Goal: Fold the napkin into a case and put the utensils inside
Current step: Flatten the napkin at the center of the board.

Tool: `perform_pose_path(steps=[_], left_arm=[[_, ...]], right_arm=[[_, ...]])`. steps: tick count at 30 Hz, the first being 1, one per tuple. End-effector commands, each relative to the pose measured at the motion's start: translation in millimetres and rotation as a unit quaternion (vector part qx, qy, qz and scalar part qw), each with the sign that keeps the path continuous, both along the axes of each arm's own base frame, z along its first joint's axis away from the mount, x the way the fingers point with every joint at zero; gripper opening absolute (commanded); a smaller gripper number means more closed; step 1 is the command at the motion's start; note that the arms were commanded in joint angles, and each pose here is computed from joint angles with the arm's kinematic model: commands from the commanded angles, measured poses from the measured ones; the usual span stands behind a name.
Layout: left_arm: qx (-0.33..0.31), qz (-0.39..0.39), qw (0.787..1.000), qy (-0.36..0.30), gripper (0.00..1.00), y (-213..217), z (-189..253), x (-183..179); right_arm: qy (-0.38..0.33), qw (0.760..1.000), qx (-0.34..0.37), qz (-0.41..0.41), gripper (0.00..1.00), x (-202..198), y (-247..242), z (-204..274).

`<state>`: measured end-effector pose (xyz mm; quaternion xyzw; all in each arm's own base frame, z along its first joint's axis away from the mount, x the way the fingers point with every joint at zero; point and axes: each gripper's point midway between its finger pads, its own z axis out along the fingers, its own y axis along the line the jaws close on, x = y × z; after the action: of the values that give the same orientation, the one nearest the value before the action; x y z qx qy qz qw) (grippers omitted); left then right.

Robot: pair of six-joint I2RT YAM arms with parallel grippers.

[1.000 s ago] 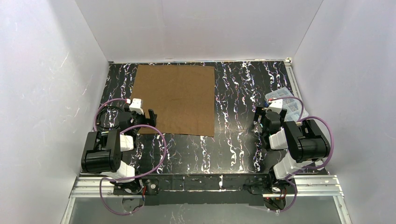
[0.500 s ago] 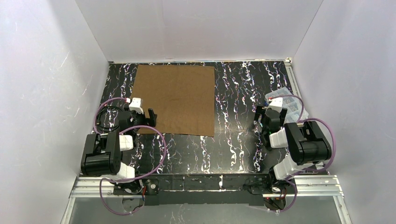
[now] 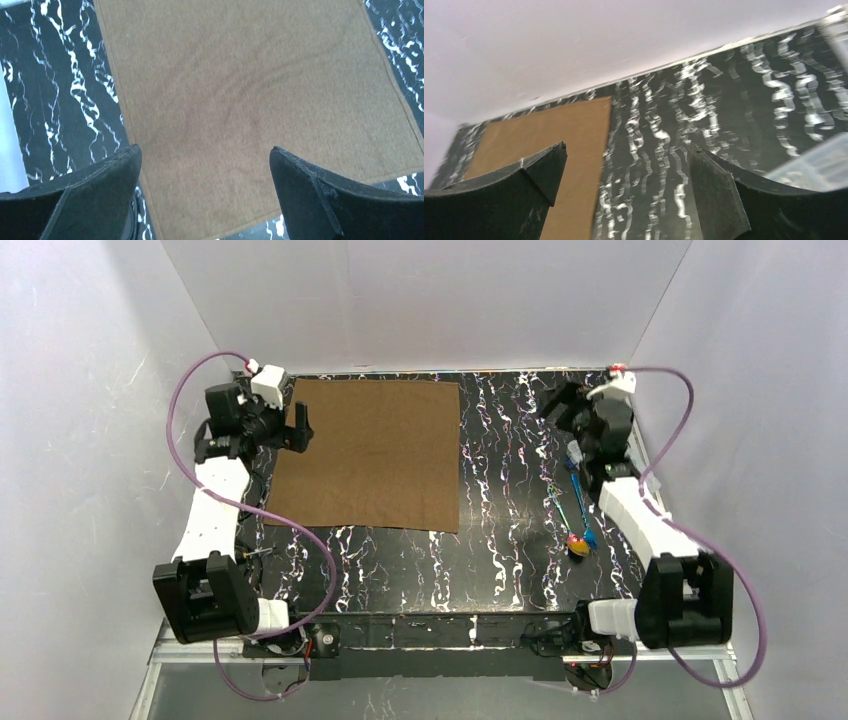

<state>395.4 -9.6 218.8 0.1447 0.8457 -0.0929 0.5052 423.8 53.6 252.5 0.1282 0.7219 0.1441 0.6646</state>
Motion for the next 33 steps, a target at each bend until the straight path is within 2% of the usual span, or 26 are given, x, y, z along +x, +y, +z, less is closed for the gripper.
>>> perform_pose_path(steps=[1,3,5,8,13,18,23,28,29,33], left_arm=[[0.002,-0.028,0.981,0.193,0.98,7,-39,-60],[0.019,-0.042,0.974,0.223,0.98,12,-43,-70],[0.047,-0.054,0.968,0.241,0.98,19,-51,-79],[0.096,-0.074,0.958,0.258,0.98,30,-68,-94],[0.113,-0.088,0.946,0.292,0.91,35,-86,-112],[0.108,-0.086,0.937,0.32,0.81,37,-100,-115],[0.123,-0.082,0.934,0.325,0.8,43,-111,-114],[0.141,-0.071,0.923,0.35,0.8,53,-124,-115],[0.143,-0.072,0.923,0.351,0.84,54,-125,-115],[0.147,-0.076,0.921,0.352,0.85,54,-127,-116]], right_arm=[[0.14,0.97,0.093,0.177,0.99,-5,83,-29],[0.182,0.969,-0.018,0.166,0.99,-17,110,-44],[0.223,0.953,-0.125,0.163,0.99,-34,142,-61],[0.278,0.924,-0.192,0.18,0.99,-60,169,-87],[0.29,0.902,-0.229,0.222,0.97,-108,211,-120],[0.32,0.886,-0.248,0.227,0.92,-142,218,-154],[0.352,0.871,-0.238,0.248,0.84,-166,217,-189],[0.362,0.862,-0.22,0.28,0.79,-174,229,-209],[0.365,0.859,-0.22,0.285,0.79,-175,232,-212],[0.377,0.849,-0.216,0.301,0.66,-177,239,-225]])
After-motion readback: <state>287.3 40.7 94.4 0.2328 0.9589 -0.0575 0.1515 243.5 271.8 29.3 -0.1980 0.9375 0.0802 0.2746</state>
